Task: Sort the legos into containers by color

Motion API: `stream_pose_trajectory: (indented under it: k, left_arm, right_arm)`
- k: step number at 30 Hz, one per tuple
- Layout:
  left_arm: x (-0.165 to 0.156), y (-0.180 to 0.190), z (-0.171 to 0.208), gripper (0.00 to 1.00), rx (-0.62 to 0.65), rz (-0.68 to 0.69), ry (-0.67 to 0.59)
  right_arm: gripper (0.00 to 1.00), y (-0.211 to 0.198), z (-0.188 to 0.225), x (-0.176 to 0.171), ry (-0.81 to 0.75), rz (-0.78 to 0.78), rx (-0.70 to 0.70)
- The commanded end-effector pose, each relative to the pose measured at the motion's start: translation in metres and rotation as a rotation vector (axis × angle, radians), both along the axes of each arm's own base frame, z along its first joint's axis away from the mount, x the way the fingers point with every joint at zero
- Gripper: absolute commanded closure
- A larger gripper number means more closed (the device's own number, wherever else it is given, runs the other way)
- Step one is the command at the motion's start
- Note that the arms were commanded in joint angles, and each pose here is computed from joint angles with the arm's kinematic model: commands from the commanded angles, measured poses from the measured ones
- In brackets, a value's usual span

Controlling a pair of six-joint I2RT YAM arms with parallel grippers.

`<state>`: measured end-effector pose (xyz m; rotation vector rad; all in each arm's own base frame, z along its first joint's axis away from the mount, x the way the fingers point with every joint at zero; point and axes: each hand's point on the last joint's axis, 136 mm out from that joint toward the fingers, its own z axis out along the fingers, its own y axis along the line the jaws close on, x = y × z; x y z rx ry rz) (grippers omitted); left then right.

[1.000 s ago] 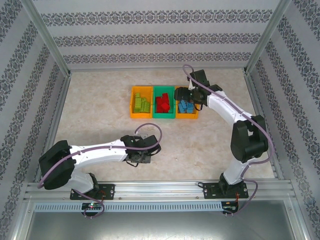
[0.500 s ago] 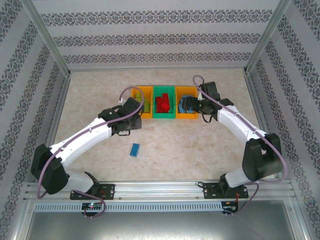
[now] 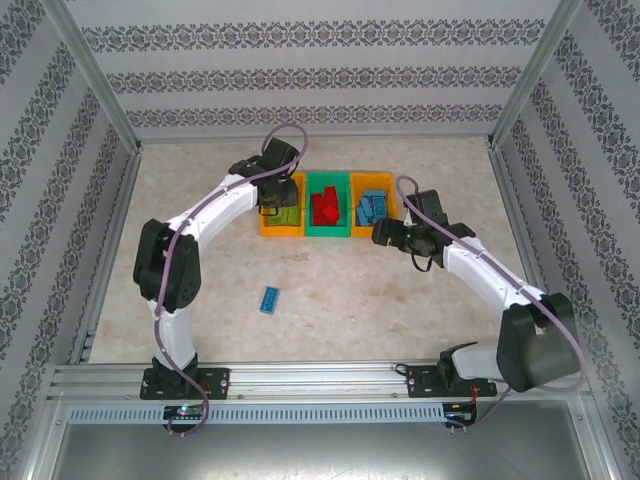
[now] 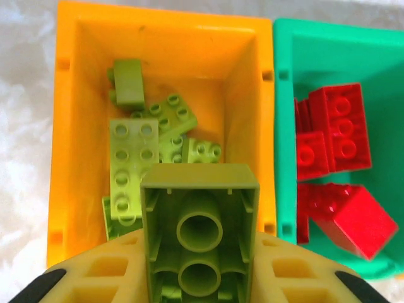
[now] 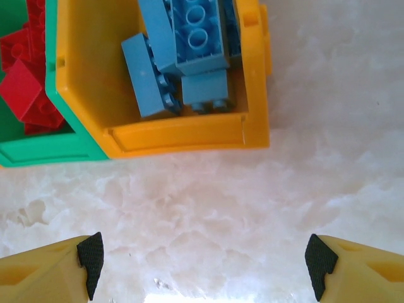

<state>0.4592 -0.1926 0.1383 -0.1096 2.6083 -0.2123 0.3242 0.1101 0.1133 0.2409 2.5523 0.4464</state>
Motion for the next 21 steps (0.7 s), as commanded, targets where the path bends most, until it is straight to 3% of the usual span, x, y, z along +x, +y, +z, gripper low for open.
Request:
stream_pose_trajectory:
  k: [1,10,21]
  left_arm:
    - [0.014,0.002,0.003,0.73,0.020,-0.032,-0.005]
    - [0.036,0.010,-0.011,0.65,0.068,-0.011,0.006]
    - [0.039,0.008,-0.009,0.51,0.049,-0.013,-0.012]
  right_arm:
    - [0.14,-0.004,-0.001,-0.013,-0.004,-0.005,-0.001]
    - [0.14,-0.011,0.001,-0.039,-0.022,-0.018,0.011]
    - [0.13,-0.005,0.003,-0.044,-0.017,0.007,0.037]
